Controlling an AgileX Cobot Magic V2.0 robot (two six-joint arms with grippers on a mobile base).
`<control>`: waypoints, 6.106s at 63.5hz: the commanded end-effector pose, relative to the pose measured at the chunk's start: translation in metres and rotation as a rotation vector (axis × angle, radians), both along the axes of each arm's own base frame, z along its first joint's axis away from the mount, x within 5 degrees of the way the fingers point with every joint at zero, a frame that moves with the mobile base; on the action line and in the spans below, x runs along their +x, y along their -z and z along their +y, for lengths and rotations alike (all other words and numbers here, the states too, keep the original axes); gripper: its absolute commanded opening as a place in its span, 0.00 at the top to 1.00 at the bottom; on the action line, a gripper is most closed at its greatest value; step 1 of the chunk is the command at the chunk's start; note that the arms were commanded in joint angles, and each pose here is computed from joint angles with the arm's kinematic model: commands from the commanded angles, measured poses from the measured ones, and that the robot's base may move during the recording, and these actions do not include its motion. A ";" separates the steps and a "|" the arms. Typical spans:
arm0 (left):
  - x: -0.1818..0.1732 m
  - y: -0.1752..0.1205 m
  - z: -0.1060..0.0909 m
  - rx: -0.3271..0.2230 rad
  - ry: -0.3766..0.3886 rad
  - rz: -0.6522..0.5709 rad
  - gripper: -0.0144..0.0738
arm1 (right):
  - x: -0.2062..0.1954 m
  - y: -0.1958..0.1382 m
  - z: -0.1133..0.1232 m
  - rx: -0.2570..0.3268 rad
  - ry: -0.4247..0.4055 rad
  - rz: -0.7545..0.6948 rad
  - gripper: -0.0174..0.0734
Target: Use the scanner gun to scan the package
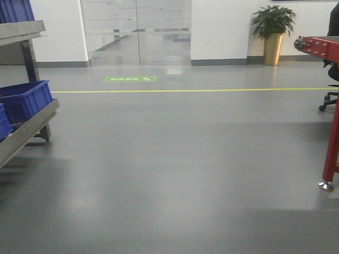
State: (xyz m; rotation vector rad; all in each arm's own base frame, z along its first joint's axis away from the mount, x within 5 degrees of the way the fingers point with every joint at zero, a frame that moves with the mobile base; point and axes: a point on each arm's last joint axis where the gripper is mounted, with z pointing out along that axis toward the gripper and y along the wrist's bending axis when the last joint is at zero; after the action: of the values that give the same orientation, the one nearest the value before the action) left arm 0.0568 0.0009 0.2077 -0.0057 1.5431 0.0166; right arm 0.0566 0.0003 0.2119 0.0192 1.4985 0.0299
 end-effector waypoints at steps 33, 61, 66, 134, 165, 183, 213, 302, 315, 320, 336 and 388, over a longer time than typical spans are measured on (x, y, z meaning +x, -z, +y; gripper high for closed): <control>0.000 -0.002 0.000 -0.008 -0.004 -0.025 0.96 | -0.001 -0.002 0.000 0.000 -0.003 -0.024 0.99; 0.000 -0.002 0.000 -0.008 -0.004 -0.025 0.96 | -0.001 -0.002 0.000 0.000 -0.003 -0.024 0.99; 0.000 -0.002 0.000 -0.008 -0.004 -0.025 0.96 | -0.001 -0.002 0.000 0.000 -0.003 -0.024 0.99; 0.000 -0.002 0.000 -0.008 -0.004 -0.025 0.96 | -0.001 -0.002 0.000 0.000 -0.003 -0.024 0.99; 0.000 -0.002 0.000 -0.008 -0.004 -0.025 0.96 | -0.001 -0.002 0.000 0.000 -0.003 -0.024 0.99; 0.000 -0.002 0.000 -0.008 -0.004 -0.025 0.96 | -0.001 -0.002 0.000 0.000 -0.003 -0.024 0.99; 0.000 -0.002 0.000 -0.008 -0.004 -0.025 0.96 | -0.001 -0.002 0.000 0.000 -0.003 -0.024 0.99; 0.000 -0.002 0.000 -0.008 -0.004 -0.025 0.96 | -0.001 -0.002 0.000 0.000 -0.003 -0.024 0.99; 0.000 -0.002 0.000 -0.008 -0.004 -0.025 0.96 | -0.001 -0.002 0.000 0.000 -0.003 -0.024 0.99; 0.000 -0.002 0.000 -0.008 -0.004 -0.025 0.96 | -0.001 -0.002 0.000 0.000 -0.003 -0.024 0.99; 0.000 -0.002 0.000 -0.008 -0.004 -0.025 0.96 | -0.001 -0.002 0.000 0.000 -0.003 -0.024 0.99; 0.000 -0.002 0.000 -0.008 -0.004 -0.025 0.96 | -0.001 -0.002 0.000 0.000 -0.003 -0.024 0.99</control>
State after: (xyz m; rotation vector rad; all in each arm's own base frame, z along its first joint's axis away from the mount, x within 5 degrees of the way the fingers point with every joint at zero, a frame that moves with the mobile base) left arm 0.0568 0.0009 0.2074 -0.0057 1.5438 0.0166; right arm 0.0566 0.0003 0.2119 0.0192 1.4985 0.0299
